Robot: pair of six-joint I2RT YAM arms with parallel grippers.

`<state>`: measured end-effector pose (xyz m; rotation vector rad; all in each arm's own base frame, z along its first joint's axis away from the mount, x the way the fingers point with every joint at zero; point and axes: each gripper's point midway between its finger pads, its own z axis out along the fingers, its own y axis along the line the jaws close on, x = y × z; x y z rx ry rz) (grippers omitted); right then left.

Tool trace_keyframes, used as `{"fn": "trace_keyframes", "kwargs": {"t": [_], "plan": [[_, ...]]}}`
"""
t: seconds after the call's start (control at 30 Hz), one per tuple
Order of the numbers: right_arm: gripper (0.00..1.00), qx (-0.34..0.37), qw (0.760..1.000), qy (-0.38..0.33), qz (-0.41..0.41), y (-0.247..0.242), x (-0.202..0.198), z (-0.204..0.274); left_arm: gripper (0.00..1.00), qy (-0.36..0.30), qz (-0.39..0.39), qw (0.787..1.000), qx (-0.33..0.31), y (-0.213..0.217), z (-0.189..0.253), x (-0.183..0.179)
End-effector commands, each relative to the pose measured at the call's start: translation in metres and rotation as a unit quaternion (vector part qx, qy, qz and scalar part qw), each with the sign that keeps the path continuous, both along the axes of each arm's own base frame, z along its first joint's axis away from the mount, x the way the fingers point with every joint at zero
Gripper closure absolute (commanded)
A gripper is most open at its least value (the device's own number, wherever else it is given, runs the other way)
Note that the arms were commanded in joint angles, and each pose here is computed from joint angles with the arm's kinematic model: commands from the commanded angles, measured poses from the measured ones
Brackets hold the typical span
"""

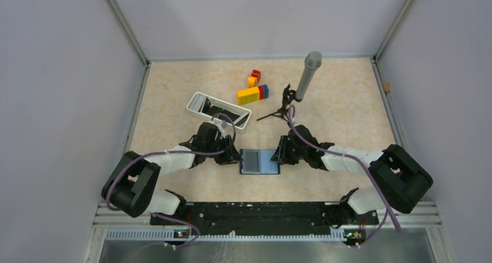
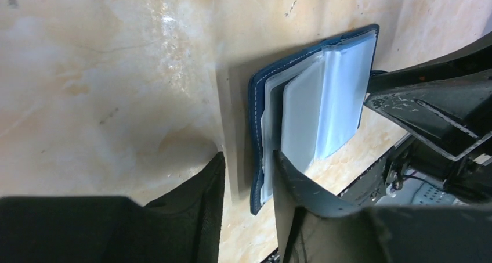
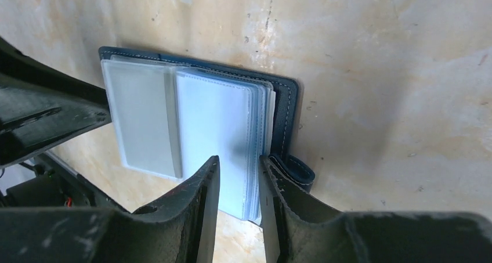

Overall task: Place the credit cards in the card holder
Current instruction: Turn over the card holder at the center of the board, then pick up the credit card from the storage box.

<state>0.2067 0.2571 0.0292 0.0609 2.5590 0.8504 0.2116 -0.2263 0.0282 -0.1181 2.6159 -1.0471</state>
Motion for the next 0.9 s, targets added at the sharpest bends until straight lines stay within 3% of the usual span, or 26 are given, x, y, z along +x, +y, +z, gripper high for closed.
{"fn": "trace_keyframes", "kwargs": {"t": [0.0, 0.17, 0.33, 0.5, 0.63, 0.87], "plan": [[0.69, -0.058, 0.998, -0.011, -0.021, -0.015, 0.006, -0.002, 0.56, -0.046, 0.016, 0.998, 0.048, 0.019, 0.017, 0.014], [0.66, -0.071, 0.996, -0.043, -0.028, -0.022, 0.014, 0.016, 0.23, -0.083, 0.027, 0.993, 0.077, 0.036, 0.043, 0.024], [0.56, -0.069, 0.994, -0.084, -0.022, -0.023, 0.022, 0.042, 0.04, -0.137, 0.034, 0.983, 0.114, 0.054, 0.076, 0.044], [0.46, -0.055, 0.990, -0.129, -0.013, -0.021, 0.029, 0.067, 0.01, -0.195, 0.021, 0.966, 0.165, 0.065, 0.119, 0.080], [0.43, -0.056, 0.986, -0.154, -0.011, -0.024, 0.032, 0.076, 0.01, -0.246, 0.009, 0.948, 0.200, 0.069, 0.163, 0.116], [0.38, -0.030, 0.983, -0.180, -0.015, -0.025, 0.031, 0.082, 0.06, -0.234, -0.043, 0.932, 0.272, 0.069, 0.156, 0.158]]}}
